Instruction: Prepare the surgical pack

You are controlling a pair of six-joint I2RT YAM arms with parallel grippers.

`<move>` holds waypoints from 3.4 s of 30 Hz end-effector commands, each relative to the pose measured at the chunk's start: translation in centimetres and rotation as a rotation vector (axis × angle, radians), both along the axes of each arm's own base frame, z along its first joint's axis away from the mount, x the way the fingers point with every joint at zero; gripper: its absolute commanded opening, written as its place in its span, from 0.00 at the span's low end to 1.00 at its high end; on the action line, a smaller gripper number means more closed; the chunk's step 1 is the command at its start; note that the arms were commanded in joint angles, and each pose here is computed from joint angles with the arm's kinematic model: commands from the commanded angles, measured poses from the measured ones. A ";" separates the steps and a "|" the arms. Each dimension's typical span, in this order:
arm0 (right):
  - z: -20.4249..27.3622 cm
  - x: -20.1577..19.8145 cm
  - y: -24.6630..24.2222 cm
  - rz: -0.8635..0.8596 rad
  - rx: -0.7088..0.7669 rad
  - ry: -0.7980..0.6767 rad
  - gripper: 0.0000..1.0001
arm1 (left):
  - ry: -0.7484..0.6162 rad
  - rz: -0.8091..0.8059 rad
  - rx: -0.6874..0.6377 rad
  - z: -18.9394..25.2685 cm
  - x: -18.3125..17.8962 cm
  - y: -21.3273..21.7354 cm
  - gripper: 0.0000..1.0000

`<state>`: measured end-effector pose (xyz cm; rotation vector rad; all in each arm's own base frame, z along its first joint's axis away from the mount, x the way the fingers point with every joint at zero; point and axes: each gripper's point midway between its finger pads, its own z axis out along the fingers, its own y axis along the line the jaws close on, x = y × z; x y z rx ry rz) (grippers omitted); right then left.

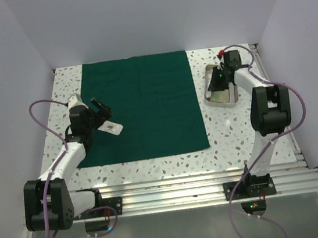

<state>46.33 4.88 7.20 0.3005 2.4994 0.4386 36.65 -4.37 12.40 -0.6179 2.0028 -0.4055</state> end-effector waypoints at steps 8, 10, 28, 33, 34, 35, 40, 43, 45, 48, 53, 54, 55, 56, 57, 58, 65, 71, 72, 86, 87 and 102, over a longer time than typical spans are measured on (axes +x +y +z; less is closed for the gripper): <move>0.1 -0.1 -0.1 0.015 -0.189 0.070 0.41 | -0.068 0.020 0.035 1.6 0.3 0.9 1.00; 1.4 0.1 -0.5 -0.005 -0.202 0.040 0.45 | -0.061 0.034 0.041 1.3 0.2 1.2 1.00; 6.2 1.9 -0.1 -0.017 -0.186 -0.078 0.29 | 0.004 0.093 0.067 0.0 -0.1 2.3 1.00; 4.2 3.2 0.0 -0.030 -0.182 -0.053 0.22 | 0.005 0.094 0.069 -0.1 -0.3 2.3 1.00; 3.9 3.4 0.0 -0.028 -0.180 -0.046 0.21 | 0.007 0.095 0.070 -0.2 -0.3 2.3 1.00; 3.9 3.8 0.1 -0.028 -0.174 -0.049 0.20 | 0.011 0.096 0.069 -0.4 -0.4 2.3 1.00; 1.1 4.7 -0.3 -0.050 -0.196 0.001 0.16 | 0.036 0.102 0.063 -1.2 -0.5 2.7 1.00; 0.3 5.1 -0.6 -0.061 -0.213 0.020 0.14 | 0.054 0.112 0.050 -2.0 -0.7 3.1 1.00; -0.1 5.2 -0.6 -0.062 -0.213 0.025 0.13 | 0.046 0.124 0.048 -1.8 -0.8 3.5 1.00; 0.2 5.5 -1.1 -0.084 -0.229 0.016 0.13 | 0.036 0.131 0.051 -1.5 -0.8 3.7 1.00; 2.2 6.2 -0.5 -0.076 -0.208 -0.021 0.25 | 0.040 0.129 0.057 -1.7 -0.9 3.7 1.00; 3.4 6.3 -0.5 -0.080 -0.202 -0.048 0.27 | 0.047 0.131 0.059 -1.9 -0.9 3.8 1.00; 4.1 6.4 -0.6 -0.085 -0.200 -0.062 0.29 | 0.050 0.133 0.062 -1.9 -0.9 3.9 1.00; 4.7 6.2 -0.3 -0.080 -0.198 -0.073 0.35 | 0.059 0.137 0.065 -2.2 -1.0 3.9 1.00; 6.1 6.1 -0.1 -0.079 -0.196 -0.099 0.36 | 0.068 0.138 0.067 -2.5 -1.0 4.0 1.00; 6.9 6.0 0.0 -0.079 -0.194 -0.113 0.37 | 0.069 0.142 0.069 -2.5 -1.0 4.0 1.00; 11.5 3.5 4.6 0.011 -0.123 -0.227 0.40 | 0.167 0.132 0.042 -5.4 -0.7 3.7 0.96; 13.5 0.0 14.9 0.277 0.073 -0.299 0.44 | 0.181 0.114 -0.002 -6.4 0.1 3.7 0.91; 13.3 -0.4 16.5 0.319 0.107 -0.297 0.45 | 0.184 0.111 -0.006 -6.5 0.1 3.6 0.90; 5.4 -5.4 35.9 0.681 0.359 -0.151 0.52 | 0.179 0.037 -0.053 -7.7 1.2 2.2 0.45; 5.1 -5.7 36.7 0.696 0.374 -0.143 0.54 | 0.177 0.033 -0.053 -7.7 1.2 2.1 0.42; -0.4 -8.3 44.4 0.752 0.480 -0.019 0.67 | 0.185 -0.056 -0.077 -9.3 1.8 0.8 0.03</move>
